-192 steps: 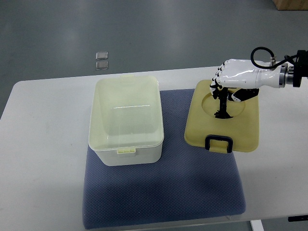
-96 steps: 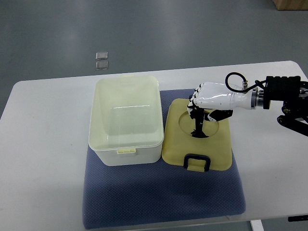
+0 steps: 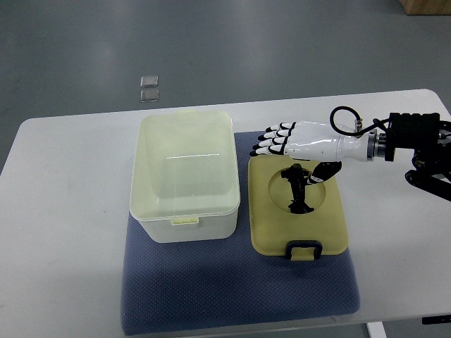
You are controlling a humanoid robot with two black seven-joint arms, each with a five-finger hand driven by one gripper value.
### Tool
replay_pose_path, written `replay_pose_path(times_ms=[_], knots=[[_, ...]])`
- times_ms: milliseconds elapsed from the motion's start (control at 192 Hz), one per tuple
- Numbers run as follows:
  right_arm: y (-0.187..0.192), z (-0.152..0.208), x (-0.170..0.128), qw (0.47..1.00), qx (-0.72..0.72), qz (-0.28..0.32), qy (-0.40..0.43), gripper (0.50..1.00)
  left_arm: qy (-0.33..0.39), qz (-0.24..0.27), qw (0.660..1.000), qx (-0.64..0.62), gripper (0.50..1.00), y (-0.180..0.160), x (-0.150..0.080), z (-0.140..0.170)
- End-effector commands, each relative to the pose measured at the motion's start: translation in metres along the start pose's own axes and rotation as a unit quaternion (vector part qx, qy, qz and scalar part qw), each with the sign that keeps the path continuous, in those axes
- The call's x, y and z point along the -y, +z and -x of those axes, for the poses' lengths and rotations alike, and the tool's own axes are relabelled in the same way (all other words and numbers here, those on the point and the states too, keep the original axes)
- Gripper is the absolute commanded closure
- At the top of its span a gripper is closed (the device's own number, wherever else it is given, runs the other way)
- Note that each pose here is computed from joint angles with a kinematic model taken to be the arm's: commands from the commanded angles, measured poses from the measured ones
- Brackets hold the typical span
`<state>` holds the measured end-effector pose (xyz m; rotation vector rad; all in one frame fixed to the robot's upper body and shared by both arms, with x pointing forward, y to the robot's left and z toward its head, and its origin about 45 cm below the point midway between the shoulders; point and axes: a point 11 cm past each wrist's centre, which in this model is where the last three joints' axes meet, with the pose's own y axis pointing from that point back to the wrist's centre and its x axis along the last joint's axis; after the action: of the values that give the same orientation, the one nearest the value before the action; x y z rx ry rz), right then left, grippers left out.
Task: Open white storage box with right hand
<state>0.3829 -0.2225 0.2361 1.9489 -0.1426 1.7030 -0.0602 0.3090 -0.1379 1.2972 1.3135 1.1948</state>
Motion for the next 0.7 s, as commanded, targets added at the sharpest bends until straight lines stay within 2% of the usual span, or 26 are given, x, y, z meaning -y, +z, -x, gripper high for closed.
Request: replay_pose_path(times_ms=[0,104,302,547,620,693], knots=[[0.0,-0.001,-0.005,1.0,0.0,0.0,-0.004,0.566,0.0,0.0,1.0,0.0,0.5,0.0,0.0,0.0],[0.005,-0.004,-0.01,1.0,-0.003,0.007,-0.007,0.566,0.0,0.0,1.0,0.0,0.5,0.0,0.0,0.0],[0.028,-0.041,-0.025,0.999,-0.006,0.043,0.01,0.566,0.0,0.0,1.0,0.0,0.5,0.0,0.0,0.0],[0.069,-0.103,-0.043,0.971,0.138,0.124,0.153,0.566,0.0,0.001,1.0,-0.001,0.5,0.001,0.0,0.0],[0.084,-0.12,-0.043,0.942,0.205,0.146,0.223,0.566,0.0,0.001,1.0,0.0,0.5,0.001,0.0,0.0],[0.1,-0.131,-0.035,0.885,0.311,0.165,0.304,0.566,-0.001,0.0,1.0,0.0,0.5,0.0,0.0,0.001]])
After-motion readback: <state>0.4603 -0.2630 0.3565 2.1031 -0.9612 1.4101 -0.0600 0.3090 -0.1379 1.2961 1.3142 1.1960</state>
